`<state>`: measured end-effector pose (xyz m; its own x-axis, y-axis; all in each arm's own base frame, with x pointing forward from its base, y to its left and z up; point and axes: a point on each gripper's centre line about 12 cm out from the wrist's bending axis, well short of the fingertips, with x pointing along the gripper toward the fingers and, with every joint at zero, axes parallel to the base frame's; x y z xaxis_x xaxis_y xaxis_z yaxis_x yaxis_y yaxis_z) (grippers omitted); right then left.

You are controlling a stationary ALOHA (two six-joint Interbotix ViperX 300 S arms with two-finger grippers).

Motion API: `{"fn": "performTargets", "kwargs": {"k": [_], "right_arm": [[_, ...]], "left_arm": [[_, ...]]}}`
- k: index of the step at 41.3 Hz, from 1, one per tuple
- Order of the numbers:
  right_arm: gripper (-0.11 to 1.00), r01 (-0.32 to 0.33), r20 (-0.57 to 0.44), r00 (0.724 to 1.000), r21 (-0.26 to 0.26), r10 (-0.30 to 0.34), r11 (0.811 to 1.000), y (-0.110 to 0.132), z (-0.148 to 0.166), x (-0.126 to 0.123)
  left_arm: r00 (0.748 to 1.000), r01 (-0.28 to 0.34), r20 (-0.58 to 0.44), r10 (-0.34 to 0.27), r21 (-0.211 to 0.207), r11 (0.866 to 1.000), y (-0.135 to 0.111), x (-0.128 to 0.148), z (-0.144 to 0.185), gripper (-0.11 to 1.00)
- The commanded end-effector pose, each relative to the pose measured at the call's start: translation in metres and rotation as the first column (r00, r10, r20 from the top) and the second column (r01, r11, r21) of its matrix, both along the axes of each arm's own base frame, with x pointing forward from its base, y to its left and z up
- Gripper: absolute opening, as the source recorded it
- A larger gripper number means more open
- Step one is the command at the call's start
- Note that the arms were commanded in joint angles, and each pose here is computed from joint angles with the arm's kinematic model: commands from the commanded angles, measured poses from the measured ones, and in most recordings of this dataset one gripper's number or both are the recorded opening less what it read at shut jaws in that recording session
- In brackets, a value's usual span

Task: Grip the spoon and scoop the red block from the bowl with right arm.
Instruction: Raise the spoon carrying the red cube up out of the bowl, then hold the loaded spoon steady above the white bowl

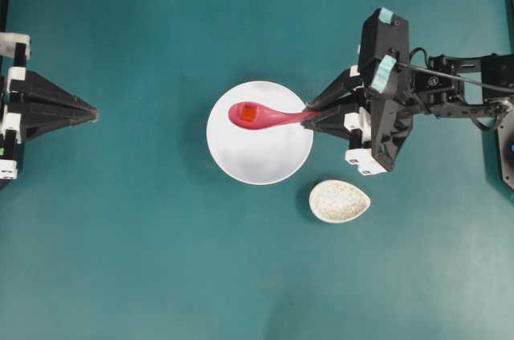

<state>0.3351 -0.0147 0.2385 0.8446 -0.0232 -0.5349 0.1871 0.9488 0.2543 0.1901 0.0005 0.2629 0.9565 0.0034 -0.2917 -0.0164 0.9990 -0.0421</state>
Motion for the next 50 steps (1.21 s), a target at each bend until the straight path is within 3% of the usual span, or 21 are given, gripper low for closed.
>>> {"fn": "performTargets", "kwargs": {"k": [1,28,50], "right_arm": [[0.24,0.001,0.049,0.999,-0.004,-0.001,1.000,-0.001,0.021,0.001],[0.24,0.008,0.071,0.997,-0.018,-0.007,1.000,-0.008,0.056,-0.008],[0.24,0.002,0.048,0.999,-0.017,-0.001,1.000,-0.008,0.058,-0.009]], "left_arm": [[1.000,0.001,0.021,-0.001,0.005,1.000,0.000,0.003,0.010,-0.01],[1.000,0.001,-0.017,-0.001,0.006,1.000,0.000,0.001,0.007,-0.01],[1.000,0.003,-0.014,-0.002,0.012,1.000,0.000,0.001,0.007,-0.01]]}}
